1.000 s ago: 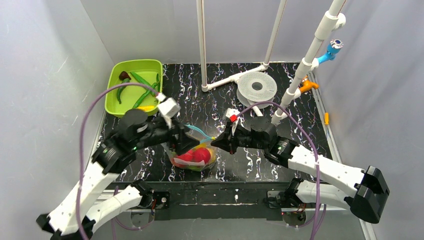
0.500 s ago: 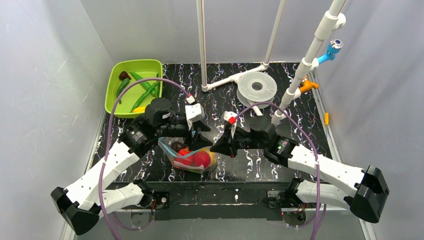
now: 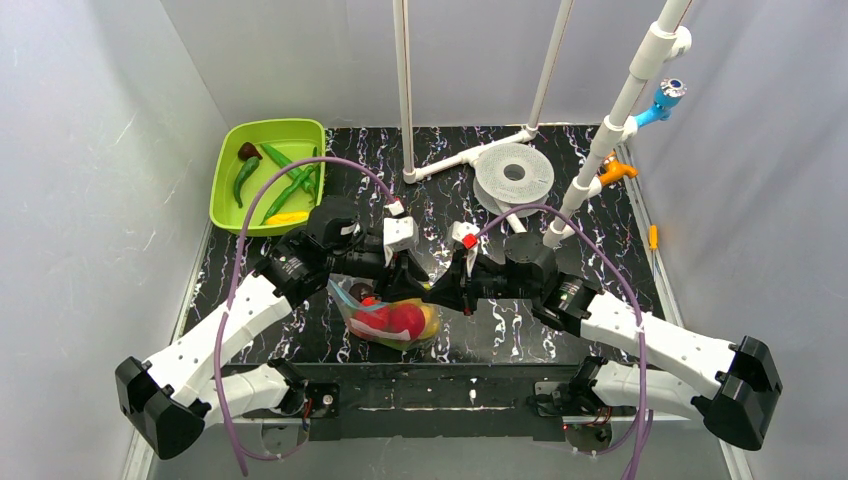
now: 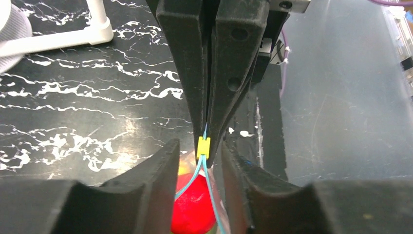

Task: Place the food in the zip-top bag and seal the zipper
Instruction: Zip the zipper food storage bag at the center of the board.

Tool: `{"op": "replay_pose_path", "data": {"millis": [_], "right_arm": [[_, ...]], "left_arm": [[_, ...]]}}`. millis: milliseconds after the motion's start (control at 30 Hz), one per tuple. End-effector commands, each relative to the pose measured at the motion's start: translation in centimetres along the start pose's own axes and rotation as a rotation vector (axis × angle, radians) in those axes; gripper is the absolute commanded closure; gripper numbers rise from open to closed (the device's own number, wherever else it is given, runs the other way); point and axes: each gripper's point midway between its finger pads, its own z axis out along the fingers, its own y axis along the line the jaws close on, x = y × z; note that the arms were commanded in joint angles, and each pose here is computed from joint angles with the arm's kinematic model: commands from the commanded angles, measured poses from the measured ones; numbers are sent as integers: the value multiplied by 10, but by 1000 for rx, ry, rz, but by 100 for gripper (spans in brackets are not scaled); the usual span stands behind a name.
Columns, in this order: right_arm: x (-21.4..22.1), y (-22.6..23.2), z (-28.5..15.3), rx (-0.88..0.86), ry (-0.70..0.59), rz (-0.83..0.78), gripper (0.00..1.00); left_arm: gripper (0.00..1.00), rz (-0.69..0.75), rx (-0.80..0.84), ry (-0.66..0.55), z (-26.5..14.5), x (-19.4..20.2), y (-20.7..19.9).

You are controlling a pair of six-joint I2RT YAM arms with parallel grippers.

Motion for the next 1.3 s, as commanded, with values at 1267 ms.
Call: {"op": "replay_pose_path", "data": {"millis": [1267], "right_arm": [[-5, -66, -68, 529, -211, 52, 99]], "left_arm": [[100, 81, -337, 237, -74, 63, 0]]}}
